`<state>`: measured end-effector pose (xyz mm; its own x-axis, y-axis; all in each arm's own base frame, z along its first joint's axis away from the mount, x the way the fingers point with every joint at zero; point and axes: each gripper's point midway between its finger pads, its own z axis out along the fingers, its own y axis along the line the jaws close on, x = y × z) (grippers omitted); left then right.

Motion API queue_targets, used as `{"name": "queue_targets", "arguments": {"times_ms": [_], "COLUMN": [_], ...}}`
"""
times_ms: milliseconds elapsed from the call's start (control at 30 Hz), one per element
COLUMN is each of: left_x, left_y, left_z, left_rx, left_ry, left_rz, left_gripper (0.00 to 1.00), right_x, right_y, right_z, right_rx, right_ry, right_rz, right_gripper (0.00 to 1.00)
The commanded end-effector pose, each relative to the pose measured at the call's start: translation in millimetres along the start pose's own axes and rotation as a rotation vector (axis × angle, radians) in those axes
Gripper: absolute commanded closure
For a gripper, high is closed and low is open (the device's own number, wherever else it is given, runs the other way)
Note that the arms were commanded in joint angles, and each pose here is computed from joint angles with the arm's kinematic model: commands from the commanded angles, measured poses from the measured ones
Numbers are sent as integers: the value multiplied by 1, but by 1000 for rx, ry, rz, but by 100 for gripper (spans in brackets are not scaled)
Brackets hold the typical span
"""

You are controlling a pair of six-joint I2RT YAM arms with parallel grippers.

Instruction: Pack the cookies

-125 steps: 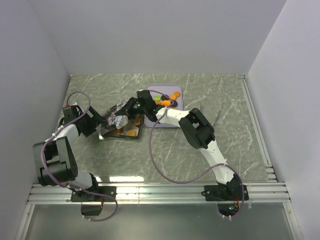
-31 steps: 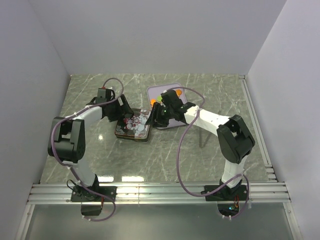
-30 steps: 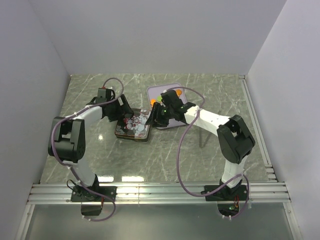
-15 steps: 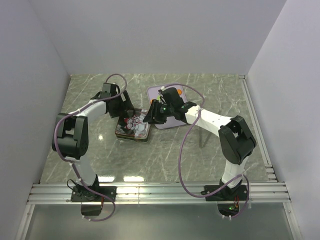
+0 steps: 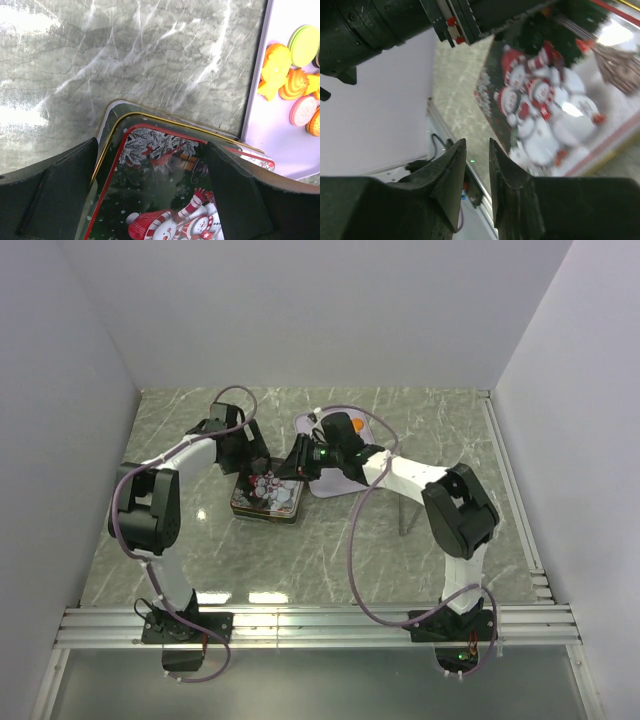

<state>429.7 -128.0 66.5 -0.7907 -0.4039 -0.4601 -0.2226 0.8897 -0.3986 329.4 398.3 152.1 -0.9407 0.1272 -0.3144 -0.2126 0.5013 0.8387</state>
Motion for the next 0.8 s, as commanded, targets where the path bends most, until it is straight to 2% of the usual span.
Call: {"name": "queue_targets", "arguments": {"times_ms": [0, 67, 200, 300, 567, 767], "left_x": [4, 0, 2, 7, 8, -12], "left_y": [1, -1, 0, 3, 9, 12], "left_z": [1, -1, -1, 0, -6, -25], "left_rx": [-48, -48, -50, -55, -82, -141], "left_ry": [30, 24, 30, 38, 21, -50], "left_rz": [24, 27, 21, 11, -2, -4], "left_gripper": [5, 5, 5, 5, 4, 1], "right_x": [-8, -11, 19, 39, 25, 28], "right_y": [3, -11, -71, -90, -77, -73], "right_z": [15, 18, 33, 33, 25, 20], "right_rx": [-99, -111, 3, 38, 57, 53], "right_ry": [6, -7, 59, 92, 68, 68], "right_rz": [36, 70, 145, 167, 97, 102], "right_gripper": [68, 69, 72, 72, 72, 72]}}
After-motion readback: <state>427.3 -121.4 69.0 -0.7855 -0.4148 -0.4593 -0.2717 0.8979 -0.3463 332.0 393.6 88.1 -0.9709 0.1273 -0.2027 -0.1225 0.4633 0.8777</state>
